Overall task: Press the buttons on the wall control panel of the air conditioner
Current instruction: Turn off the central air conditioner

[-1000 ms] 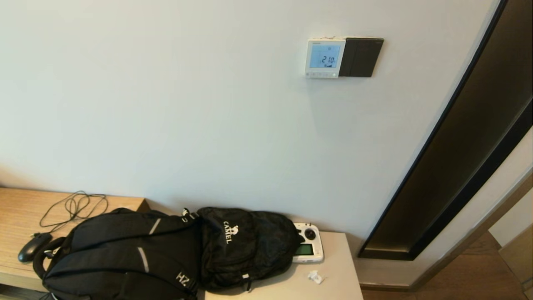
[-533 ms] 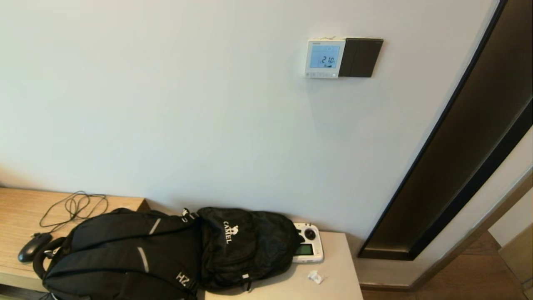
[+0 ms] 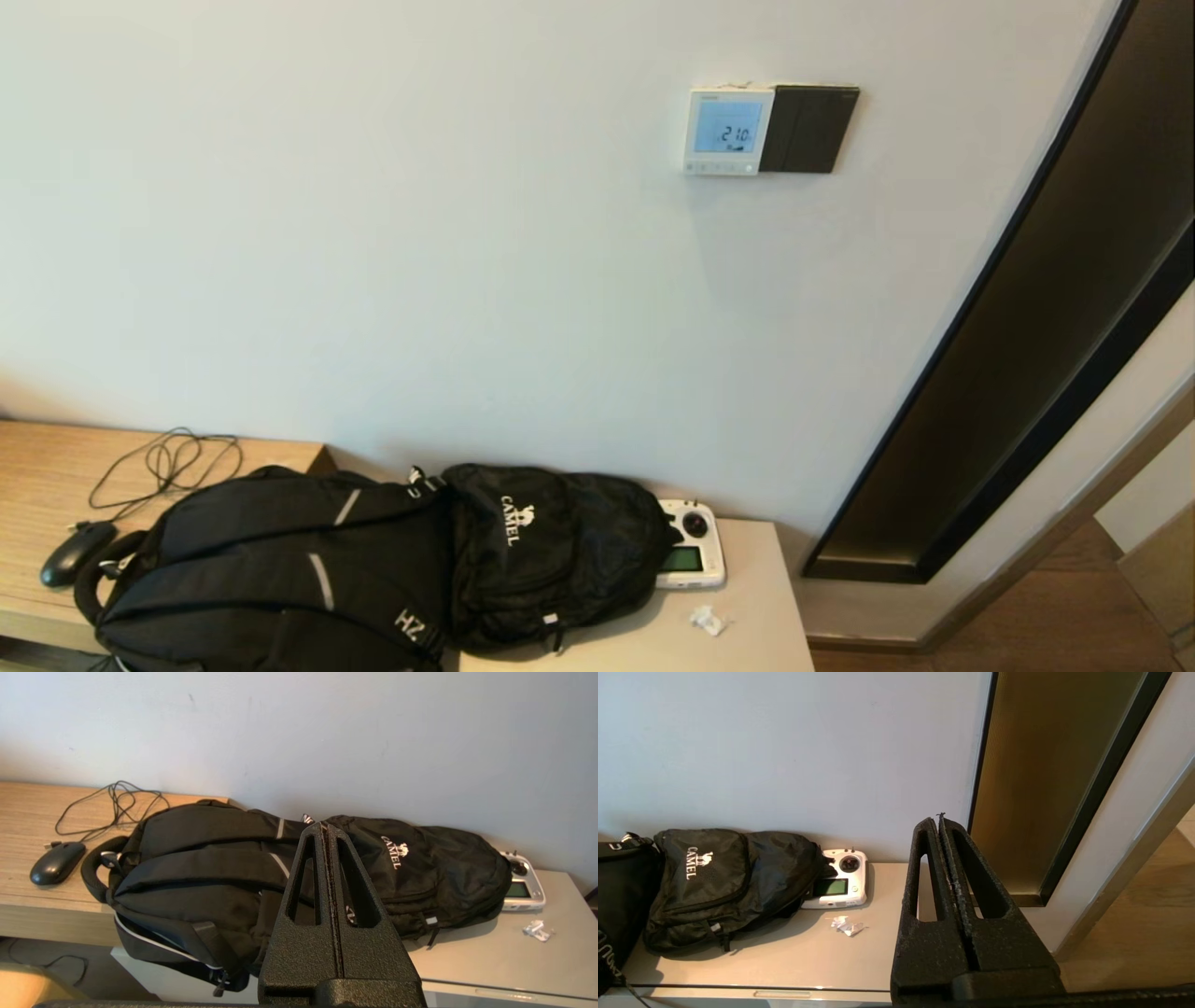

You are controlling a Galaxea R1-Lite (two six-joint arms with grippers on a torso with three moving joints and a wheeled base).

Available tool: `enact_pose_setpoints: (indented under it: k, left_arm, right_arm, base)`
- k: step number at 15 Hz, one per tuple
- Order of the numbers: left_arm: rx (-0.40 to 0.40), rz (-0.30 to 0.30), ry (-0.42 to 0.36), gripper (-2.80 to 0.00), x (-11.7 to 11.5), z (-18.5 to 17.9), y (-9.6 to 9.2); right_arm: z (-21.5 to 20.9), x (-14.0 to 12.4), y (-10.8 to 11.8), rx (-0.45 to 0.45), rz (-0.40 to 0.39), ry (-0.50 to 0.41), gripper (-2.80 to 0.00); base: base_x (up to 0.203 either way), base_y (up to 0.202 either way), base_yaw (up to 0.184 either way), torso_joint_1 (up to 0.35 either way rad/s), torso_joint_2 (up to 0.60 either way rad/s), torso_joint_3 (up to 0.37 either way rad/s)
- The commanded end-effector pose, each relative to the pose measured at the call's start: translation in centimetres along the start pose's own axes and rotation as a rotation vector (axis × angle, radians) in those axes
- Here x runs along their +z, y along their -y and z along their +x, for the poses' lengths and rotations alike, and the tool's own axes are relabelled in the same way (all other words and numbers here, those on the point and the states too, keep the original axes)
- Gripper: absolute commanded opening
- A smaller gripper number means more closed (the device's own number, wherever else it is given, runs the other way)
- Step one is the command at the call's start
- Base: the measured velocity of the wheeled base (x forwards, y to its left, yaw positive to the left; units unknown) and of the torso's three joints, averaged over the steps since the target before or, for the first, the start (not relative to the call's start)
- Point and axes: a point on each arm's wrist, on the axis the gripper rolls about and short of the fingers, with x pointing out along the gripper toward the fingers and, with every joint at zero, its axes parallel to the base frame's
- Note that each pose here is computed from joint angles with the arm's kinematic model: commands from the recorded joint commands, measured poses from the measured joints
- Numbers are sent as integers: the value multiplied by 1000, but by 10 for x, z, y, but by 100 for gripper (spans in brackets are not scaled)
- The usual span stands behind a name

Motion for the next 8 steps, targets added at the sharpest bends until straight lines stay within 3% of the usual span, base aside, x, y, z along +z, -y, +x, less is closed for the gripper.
enact_pose_setpoints:
  k: [1, 8]
  left_arm:
    - [1, 0, 2, -280, 0, 0, 0]
    - [1, 0, 2, -280, 0, 0, 0]
  right_arm:
    - [0, 0, 0, 1, 1, -1, -280]
    - [0, 0, 0, 1, 1, 0, -280]
  base:
    - [0, 0, 0, 0, 0, 0]
    - [0, 0, 0, 0, 0, 0]
